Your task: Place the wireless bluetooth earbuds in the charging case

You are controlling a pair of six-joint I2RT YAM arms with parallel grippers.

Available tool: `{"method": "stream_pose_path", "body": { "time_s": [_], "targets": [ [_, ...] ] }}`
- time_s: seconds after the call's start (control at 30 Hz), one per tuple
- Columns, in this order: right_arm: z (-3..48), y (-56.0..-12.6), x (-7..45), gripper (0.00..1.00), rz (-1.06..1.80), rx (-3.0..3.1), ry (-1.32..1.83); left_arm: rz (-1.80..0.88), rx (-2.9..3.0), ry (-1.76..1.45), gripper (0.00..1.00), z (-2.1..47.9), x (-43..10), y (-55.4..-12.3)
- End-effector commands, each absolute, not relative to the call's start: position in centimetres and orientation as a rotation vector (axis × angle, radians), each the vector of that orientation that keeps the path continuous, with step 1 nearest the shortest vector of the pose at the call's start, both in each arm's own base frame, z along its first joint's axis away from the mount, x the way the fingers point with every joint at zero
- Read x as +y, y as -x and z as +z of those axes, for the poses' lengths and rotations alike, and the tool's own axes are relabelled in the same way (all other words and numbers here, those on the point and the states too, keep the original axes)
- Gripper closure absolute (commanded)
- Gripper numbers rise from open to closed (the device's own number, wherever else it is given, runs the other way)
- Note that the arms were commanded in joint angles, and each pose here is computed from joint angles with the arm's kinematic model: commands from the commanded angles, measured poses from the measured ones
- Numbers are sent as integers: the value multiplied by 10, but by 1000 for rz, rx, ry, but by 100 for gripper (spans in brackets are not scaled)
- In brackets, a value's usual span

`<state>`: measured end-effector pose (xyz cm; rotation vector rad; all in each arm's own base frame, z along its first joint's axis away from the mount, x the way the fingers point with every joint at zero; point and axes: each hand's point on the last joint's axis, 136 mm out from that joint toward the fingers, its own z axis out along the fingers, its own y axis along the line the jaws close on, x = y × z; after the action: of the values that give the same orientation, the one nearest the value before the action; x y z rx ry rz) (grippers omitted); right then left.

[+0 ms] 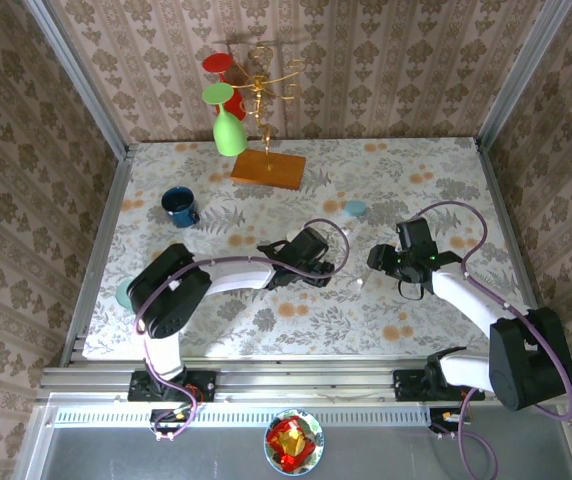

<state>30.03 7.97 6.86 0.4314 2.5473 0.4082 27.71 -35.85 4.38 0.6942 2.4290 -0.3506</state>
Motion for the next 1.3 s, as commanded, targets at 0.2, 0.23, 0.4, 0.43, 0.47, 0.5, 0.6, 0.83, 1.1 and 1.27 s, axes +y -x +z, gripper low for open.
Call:
{"method": "stream_pose_path", "body": {
  "time_s": [0.2,0.23,0.4,0.43,0.47,0.5,0.6,0.83,1.1,1.27],
  "targets": [
    [76,-305,80,39,426,2516,-416,-415,2475,-691,33,35,-370,-273],
    [77,-305,81,39,430,2515,-418,-418,2474,-693,35,35,-371,-273],
    [83,-306,82,40,444,2503,-417,-448,2454,-708,50,38,-373,-271],
    [85,-306,82,40,447,2497,-419,-449,2442,-718,51,39,-373,-271],
    [87,-306,82,40,450,2493,-417,-456,2422,-741,51,42,-374,-271],
    [89,-305,82,40,455,2491,-416,-464,2403,-765,51,45,-375,-270],
    [96,-300,82,40,467,2465,-395,-519,2304,-811,51,63,-377,-268],
    [114,-291,89,40,559,2423,-357,-556,2113,-890,50,92,-370,-265],
    [113,-295,93,40,599,2421,-369,-417,2331,-810,21,73,-358,-279],
    [110,-298,93,40,604,2429,-375,-437,2405,-791,20,56,-370,-273]
  ]
}}
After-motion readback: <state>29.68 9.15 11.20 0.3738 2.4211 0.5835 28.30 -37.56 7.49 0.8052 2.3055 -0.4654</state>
